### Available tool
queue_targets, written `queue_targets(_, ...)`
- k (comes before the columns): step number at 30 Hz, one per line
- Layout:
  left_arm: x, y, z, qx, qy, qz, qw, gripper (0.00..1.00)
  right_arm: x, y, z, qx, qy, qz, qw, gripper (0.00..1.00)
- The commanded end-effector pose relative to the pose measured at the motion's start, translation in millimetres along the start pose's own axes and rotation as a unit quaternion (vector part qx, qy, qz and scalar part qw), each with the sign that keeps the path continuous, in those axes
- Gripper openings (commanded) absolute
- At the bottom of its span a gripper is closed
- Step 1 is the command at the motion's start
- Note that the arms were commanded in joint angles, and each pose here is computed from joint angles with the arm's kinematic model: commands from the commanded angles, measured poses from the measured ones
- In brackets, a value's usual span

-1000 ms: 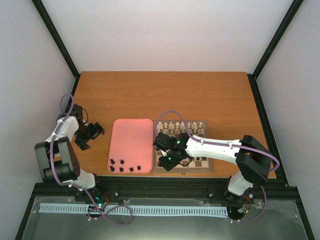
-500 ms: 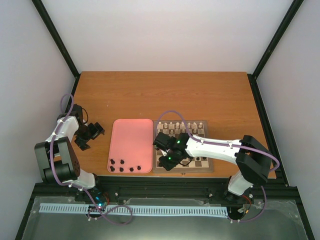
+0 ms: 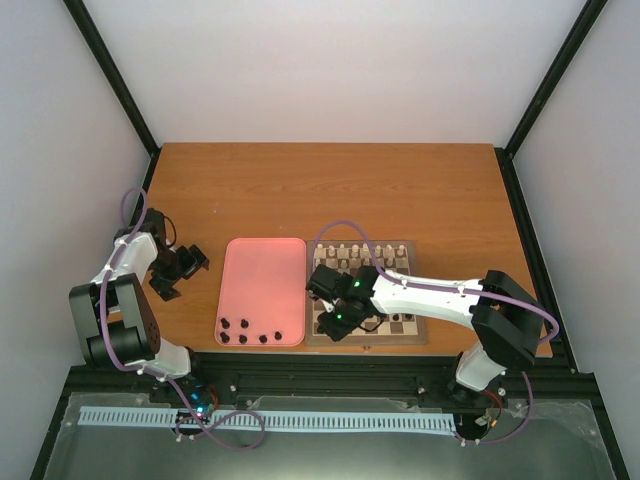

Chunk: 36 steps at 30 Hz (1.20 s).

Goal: Set up the chess pieces on the board
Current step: Place the chess piece on the chessboard.

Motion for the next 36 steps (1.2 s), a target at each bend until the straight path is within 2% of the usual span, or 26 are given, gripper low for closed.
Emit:
queue_targets(1, -5, 6, -9, -0.018, -0.004, 0.015, 1.0, 1.0, 0, 4, -1, -0.013, -0.002, 0.004, 1.0, 0.19)
queue_targets(7, -5, 6, -9, -0.02, -0.005, 0.016, 1.0, 1.0, 0, 6, -2, -0.017, -0.006, 0.003, 1.0, 0.24)
queue_targets(24, -5, 6, -10, -0.021, -0.004, 0.015, 1.0, 1.0, 10, 16, -36, -0.047, 0.005, -0.013, 0.999, 0.24)
queue_targets(27, -5, 6, -11, -0.022, -0.003, 0.016, 1.0, 1.0, 16, 17, -54, -0.055, 0.018, -0.026, 0.998, 0.38)
queue_targets(29, -5, 6, -11, -0.022, -0.004, 0.016, 1.0, 1.0, 20, 21, -66, -0.066, 0.021, -0.035, 0.997, 0.43)
queue_targets(36, -5, 5, -12, -0.025, -0.007, 0.016, 1.0, 1.0, 53, 60, -79, -0.075, 0.021, -0.089, 0.993, 0.47)
Point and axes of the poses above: each gripper's point midway between its finger pads, its own z axis out along the fingers, its own x axis along the line the jaws close on, y = z × x, the point moved 10 cm from there along -z, back along the fingers, and after that the axes turned 13 degrees about z, right-handed, at the moved point
